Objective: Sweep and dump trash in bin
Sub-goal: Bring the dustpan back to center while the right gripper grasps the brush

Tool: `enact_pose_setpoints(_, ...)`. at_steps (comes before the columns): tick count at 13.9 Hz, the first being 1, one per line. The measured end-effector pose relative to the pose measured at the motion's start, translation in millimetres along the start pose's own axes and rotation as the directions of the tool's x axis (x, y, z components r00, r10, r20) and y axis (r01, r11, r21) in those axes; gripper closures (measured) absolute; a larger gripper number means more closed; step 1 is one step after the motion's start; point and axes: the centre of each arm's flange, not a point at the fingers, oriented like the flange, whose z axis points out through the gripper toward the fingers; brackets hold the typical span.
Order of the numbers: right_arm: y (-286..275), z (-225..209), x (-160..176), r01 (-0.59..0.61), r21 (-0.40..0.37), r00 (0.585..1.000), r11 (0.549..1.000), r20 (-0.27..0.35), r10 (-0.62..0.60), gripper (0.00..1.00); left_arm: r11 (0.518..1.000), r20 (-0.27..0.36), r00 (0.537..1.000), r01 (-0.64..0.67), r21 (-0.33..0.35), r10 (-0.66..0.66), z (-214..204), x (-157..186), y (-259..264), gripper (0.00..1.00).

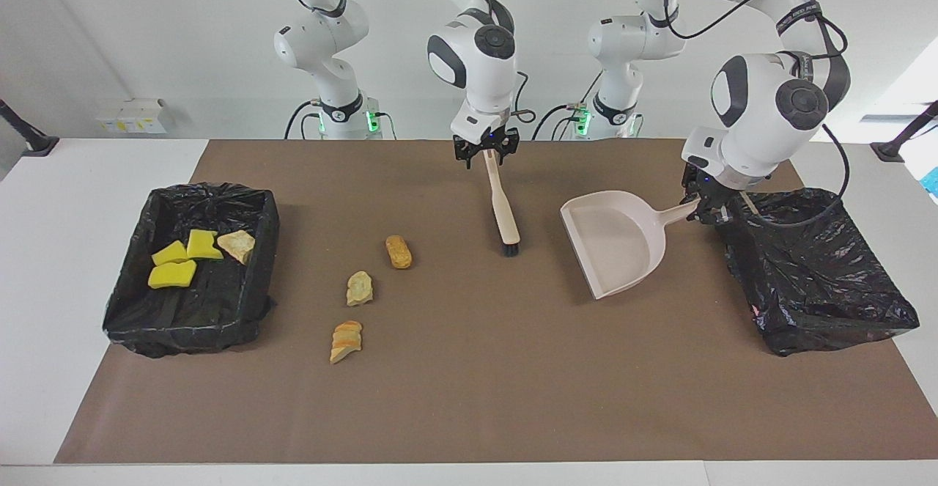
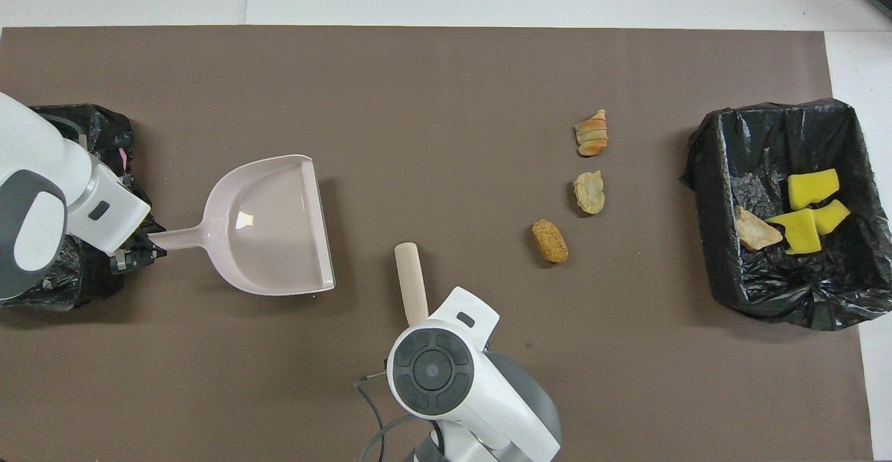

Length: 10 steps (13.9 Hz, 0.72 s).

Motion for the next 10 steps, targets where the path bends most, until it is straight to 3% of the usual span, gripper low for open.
enact_pose_setpoints(4, -20.8, 40.1, -4.6, 0.037, -0.018, 0.999, 0.999, 0.019, -0.037, 0.29, 1.0, -0.001, 1.0, 0.012, -0.003, -0.012, 3.0, -7.6, 1.4, 0.68)
enact_pose_setpoints(7, -21.2, 46.5, -4.0, 0.039, -0.024, 0.999, 0.999, 0.028, -0.038, 0.33, 1.0, -0.007, 1.0, 0.015, 0.02, -0.015, 1.2, -9.2, -0.1, 0.68)
enact_pose_setpoints(8, -22.1, 45.8, -4.2, 0.041, -0.023, 0.999, 0.999, 0.027, -0.04, 0.41, 0.999, -0.01, 1.0, 0.015, 0.03, -0.015, 0.4, -8.9, -1.2, 0.68)
enact_pose_setpoints(10, -24.0, 44.3, -4.6, 0.044, -0.022, 0.999, 0.999, 0.024, -0.043, 0.43, 0.999, -0.011, 1.0, 0.014, 0.036, -0.014, -0.1, -8.6, -1.8, 0.68)
